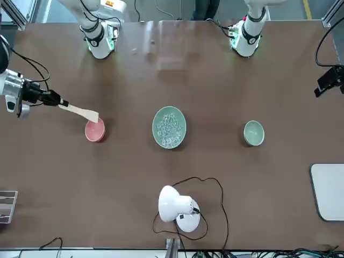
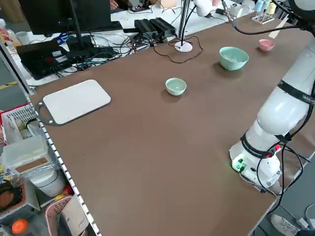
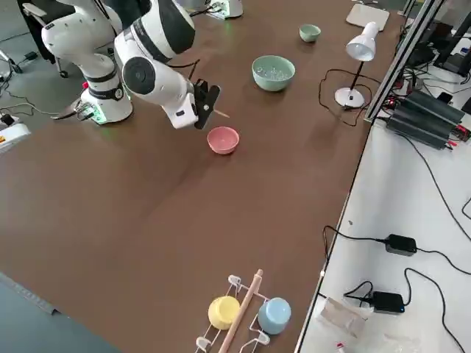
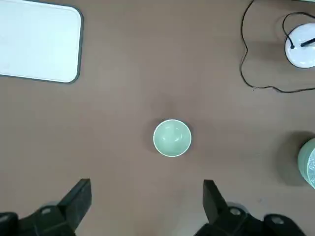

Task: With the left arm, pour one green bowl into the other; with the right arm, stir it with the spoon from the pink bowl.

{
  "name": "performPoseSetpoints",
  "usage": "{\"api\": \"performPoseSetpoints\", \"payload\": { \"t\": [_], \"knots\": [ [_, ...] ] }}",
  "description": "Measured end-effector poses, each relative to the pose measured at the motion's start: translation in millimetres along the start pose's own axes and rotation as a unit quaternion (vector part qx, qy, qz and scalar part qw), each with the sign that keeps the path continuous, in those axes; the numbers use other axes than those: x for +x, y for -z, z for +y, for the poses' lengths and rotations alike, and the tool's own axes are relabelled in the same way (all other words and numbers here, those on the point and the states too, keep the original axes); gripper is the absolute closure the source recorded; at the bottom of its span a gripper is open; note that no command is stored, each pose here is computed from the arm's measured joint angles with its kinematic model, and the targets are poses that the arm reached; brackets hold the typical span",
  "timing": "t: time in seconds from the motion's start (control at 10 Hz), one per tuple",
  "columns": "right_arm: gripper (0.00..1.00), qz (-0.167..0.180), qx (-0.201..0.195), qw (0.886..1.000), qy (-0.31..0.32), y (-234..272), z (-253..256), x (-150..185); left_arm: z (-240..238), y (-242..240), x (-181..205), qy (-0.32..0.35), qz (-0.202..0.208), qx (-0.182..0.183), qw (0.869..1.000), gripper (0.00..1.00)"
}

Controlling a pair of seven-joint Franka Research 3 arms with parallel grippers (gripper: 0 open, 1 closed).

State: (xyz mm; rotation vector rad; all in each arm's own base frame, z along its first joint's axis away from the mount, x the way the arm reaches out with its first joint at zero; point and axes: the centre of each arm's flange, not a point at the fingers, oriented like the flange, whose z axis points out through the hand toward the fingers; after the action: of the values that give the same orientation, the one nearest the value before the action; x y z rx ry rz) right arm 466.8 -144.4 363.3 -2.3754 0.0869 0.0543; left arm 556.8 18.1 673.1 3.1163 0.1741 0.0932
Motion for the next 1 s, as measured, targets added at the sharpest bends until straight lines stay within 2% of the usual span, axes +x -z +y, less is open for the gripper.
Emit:
{"api": "performPoseSetpoints", "payload": {
  "t": [0.6,1.0],
  "knots": [
    [0.94,0.002,0.026,0.999,0.042,-23.1,45.9,3.8,-3.0,-0.2,0.5,0.003,0.000,0.000,1.000,0.00],
    [0.94,0.009,0.036,0.998,0.047,-25.1,57.5,5.2,-4.2,-0.2,0.6,0.003,0.000,0.000,1.000,0.00]
  ]
}}
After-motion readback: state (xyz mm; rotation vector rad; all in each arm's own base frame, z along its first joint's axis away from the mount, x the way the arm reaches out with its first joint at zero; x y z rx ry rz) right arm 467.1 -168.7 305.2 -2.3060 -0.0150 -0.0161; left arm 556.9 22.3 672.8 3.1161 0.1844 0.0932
